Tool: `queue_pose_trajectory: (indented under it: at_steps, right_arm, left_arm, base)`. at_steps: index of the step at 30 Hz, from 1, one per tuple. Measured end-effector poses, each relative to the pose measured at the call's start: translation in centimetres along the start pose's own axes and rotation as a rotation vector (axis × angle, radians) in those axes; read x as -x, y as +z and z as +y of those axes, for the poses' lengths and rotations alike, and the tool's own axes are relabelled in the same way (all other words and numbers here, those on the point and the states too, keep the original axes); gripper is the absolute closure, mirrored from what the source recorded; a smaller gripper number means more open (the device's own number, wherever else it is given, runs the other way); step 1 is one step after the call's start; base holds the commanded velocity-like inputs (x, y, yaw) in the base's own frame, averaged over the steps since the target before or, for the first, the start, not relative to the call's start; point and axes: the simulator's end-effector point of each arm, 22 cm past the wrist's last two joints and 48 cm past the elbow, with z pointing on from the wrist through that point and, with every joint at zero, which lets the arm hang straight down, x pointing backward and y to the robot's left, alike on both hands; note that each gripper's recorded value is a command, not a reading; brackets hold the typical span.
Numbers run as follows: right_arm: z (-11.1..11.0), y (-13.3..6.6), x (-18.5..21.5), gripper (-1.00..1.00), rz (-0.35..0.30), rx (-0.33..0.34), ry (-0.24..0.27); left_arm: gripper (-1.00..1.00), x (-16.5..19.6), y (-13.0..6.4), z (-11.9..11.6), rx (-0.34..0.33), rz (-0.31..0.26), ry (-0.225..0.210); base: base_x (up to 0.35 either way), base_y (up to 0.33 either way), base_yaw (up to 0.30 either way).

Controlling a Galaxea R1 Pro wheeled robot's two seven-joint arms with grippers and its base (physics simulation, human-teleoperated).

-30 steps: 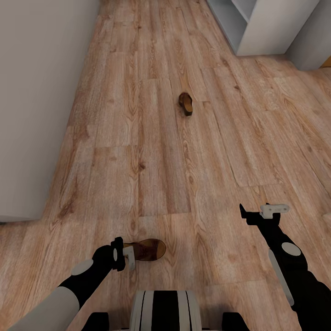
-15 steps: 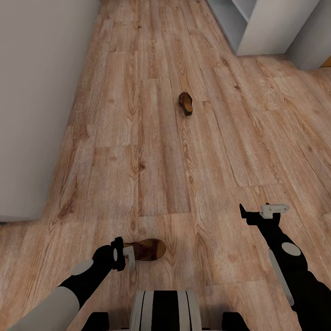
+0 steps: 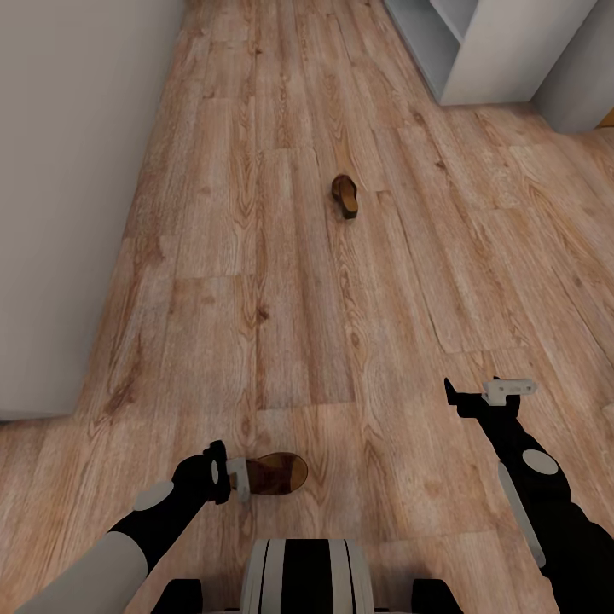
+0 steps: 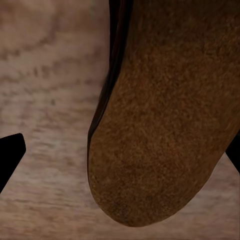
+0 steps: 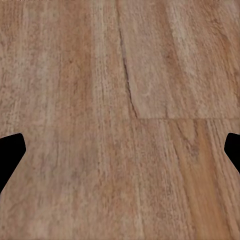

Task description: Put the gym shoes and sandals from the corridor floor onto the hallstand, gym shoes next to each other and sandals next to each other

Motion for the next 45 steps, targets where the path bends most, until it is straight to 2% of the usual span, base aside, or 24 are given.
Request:
queue_pose_trajectory:
  at_steps: [27, 28, 33, 45]
  right_arm:
    - [0.0, 0.0, 0.1, -1.0, -0.002, 0.0, 0.001]
    - [0.0, 0.0, 0.1, -1.0, -0.002, 0.0, 0.001]
    - [0.0, 0.0, 0.1, -1.0, -0.002, 0.0, 0.001]
    - [0.0, 0.0, 0.1, -1.0, -0.002, 0.0, 0.0]
  left_arm:
    - [-1.0, -0.2, 0.0, 0.1, 0.004, 0.007, -0.004]
    - [1.0, -0.2, 0.0, 0.1, 0.006, 0.007, -0.004]
    - [1.0, -0.2, 0.0, 1.4, 0.061, 0.008, -0.011]
    - [1.0, -0.2, 0.0, 1.5, 0.068, 0.008, -0.016]
  base:
    - [0.001, 0.0, 0.0]
    - [0.0, 0.0, 0.0]
    - [0.0, 0.0, 0.0]
    - [0.0, 0.0, 0.0]
